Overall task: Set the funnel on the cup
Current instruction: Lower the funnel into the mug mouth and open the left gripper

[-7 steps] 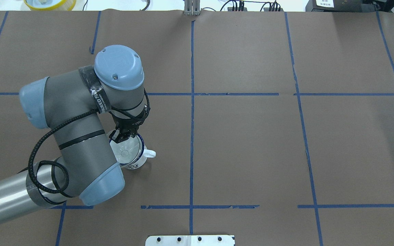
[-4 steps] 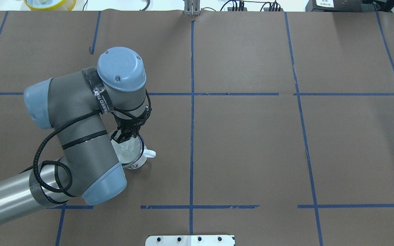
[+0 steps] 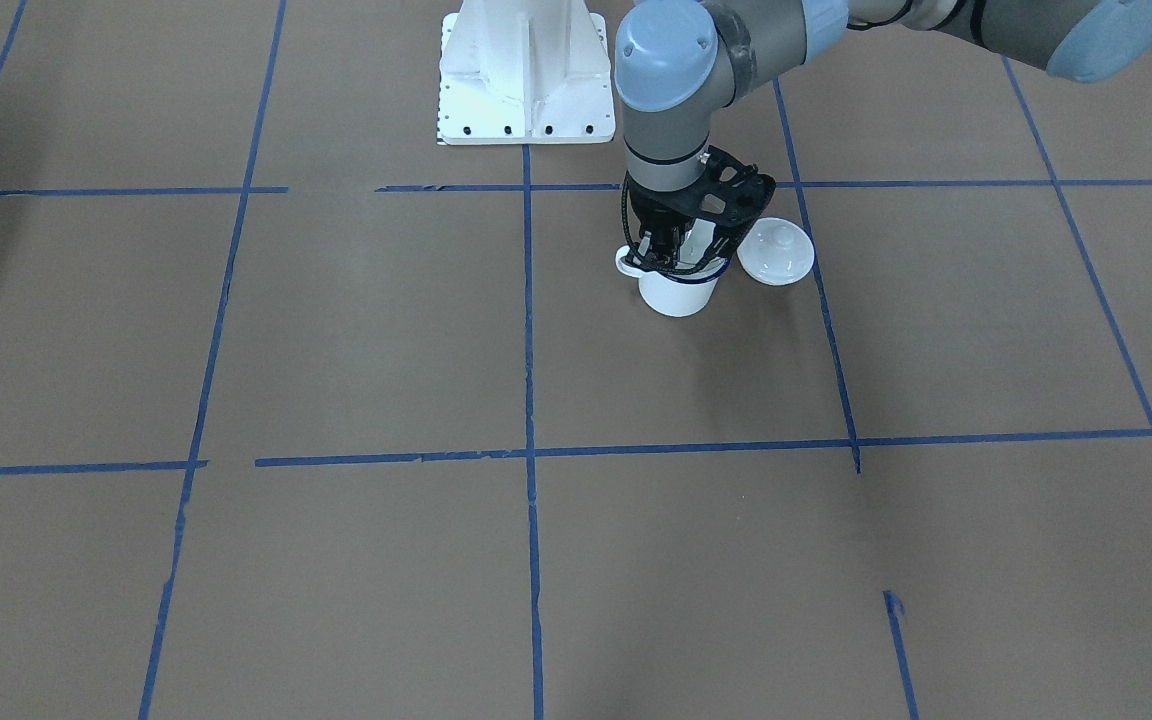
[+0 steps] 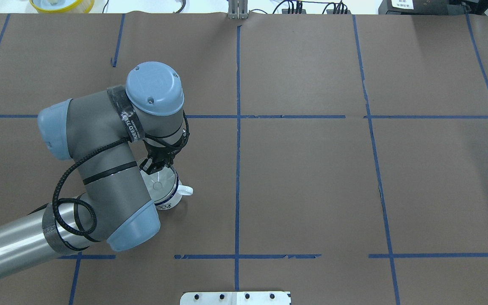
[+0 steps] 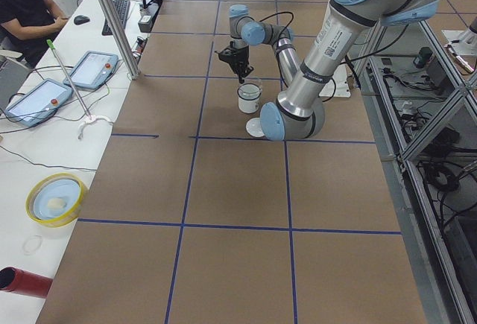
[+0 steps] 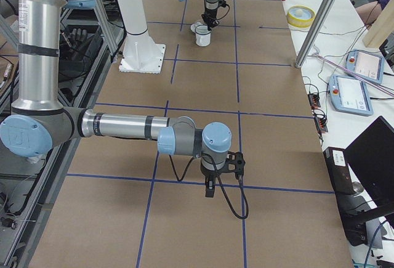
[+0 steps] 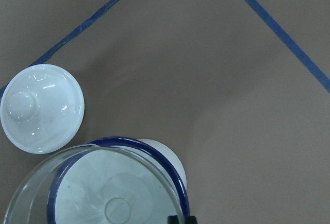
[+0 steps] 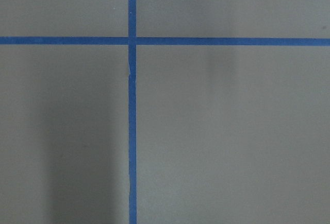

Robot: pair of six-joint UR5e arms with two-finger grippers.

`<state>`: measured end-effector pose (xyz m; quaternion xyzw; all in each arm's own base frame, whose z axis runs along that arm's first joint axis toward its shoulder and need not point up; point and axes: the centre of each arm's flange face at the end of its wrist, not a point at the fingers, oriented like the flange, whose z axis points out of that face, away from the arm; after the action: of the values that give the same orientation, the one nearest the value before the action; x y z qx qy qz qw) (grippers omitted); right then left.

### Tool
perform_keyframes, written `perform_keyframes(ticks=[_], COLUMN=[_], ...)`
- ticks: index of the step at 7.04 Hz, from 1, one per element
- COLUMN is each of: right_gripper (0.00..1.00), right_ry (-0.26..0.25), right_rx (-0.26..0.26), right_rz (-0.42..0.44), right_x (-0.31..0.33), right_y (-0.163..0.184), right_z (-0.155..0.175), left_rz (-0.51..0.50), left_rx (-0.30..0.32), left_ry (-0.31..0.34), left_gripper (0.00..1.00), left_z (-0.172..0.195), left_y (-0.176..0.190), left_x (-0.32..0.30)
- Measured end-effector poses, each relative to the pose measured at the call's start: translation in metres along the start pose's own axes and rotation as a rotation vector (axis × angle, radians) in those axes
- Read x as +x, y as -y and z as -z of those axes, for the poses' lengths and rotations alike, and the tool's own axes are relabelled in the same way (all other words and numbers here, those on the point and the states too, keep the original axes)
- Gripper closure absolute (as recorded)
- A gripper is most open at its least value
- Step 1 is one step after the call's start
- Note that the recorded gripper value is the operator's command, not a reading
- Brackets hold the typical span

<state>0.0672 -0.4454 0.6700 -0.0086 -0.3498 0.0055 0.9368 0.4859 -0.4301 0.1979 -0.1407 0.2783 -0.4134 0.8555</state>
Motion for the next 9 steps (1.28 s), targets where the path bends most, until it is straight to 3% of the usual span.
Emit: perform_keyframes(ticks=[2, 3, 4, 9], right_gripper=[0.0, 0.0, 0.0, 0.0], right_ry=[0.0, 0.0, 0.0, 0.0], right_rx=[0.0, 0.0, 0.0, 0.0], right_rz=[0.0, 0.0, 0.0, 0.0], right_x=[0.0, 0.0, 0.0, 0.0], right_y=[0.0, 0.0, 0.0, 0.0], right_z=[0.0, 0.0, 0.0, 0.0], left_rz=[-0.001, -0.003, -0.004, -0.108], left_rx=[0.003, 0.002, 0.002, 0.009], left_ry=[-0.001, -0.005, -0.007, -0.024], left_gripper=[1.0, 0.39, 0.0, 0.0], left_z=[-0.006, -0.007, -0.007, 0.009], left_y=[0.002, 0.002, 0.002, 0.01], left_x=[0.002, 0.002, 0.003, -0.001])
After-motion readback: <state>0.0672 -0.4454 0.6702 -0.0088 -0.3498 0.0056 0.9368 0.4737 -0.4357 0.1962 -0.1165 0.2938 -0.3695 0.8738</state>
